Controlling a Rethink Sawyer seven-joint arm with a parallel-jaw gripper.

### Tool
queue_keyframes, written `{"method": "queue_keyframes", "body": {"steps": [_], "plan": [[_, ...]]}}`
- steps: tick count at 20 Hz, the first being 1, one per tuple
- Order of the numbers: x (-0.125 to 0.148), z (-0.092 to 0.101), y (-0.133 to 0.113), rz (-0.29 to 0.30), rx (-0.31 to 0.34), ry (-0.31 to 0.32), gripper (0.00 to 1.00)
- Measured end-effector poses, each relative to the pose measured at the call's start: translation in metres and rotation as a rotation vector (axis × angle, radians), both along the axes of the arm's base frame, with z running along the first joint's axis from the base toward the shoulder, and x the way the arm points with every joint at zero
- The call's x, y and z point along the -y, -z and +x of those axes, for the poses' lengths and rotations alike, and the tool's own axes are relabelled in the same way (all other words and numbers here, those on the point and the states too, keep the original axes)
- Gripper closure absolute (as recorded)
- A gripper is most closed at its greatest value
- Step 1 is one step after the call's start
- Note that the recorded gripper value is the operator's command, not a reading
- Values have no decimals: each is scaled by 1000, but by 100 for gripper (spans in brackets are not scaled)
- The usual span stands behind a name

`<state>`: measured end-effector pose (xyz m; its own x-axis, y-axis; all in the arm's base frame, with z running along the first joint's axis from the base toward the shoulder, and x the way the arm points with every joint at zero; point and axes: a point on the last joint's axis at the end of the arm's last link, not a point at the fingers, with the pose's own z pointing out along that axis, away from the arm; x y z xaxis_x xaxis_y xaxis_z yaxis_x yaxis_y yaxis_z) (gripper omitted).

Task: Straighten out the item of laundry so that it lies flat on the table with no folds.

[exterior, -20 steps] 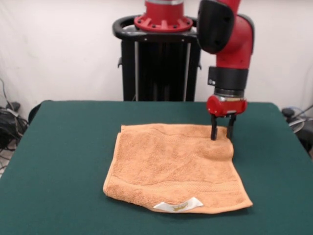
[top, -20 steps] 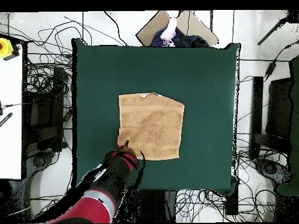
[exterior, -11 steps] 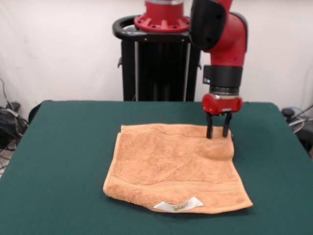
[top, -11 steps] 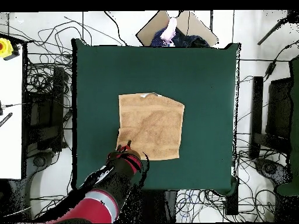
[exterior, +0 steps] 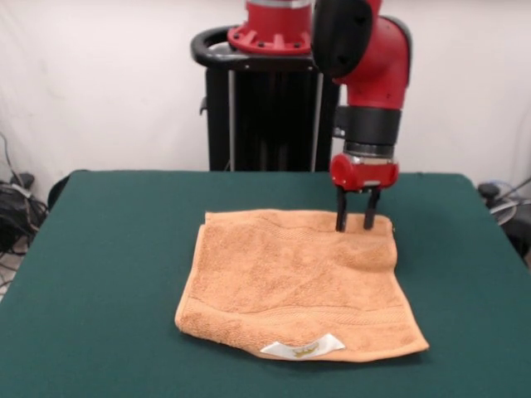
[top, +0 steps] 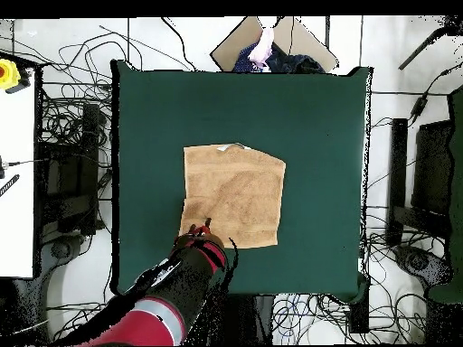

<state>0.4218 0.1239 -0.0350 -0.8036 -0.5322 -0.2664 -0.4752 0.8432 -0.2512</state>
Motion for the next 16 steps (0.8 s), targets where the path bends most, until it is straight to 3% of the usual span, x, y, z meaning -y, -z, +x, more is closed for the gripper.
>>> {"method": "queue_keyframes", "body": {"steps": [8,16], "plan": [[13,-16,8,-57,6,-12,0],[19,-24,19,-55,11,-20,0]]}}
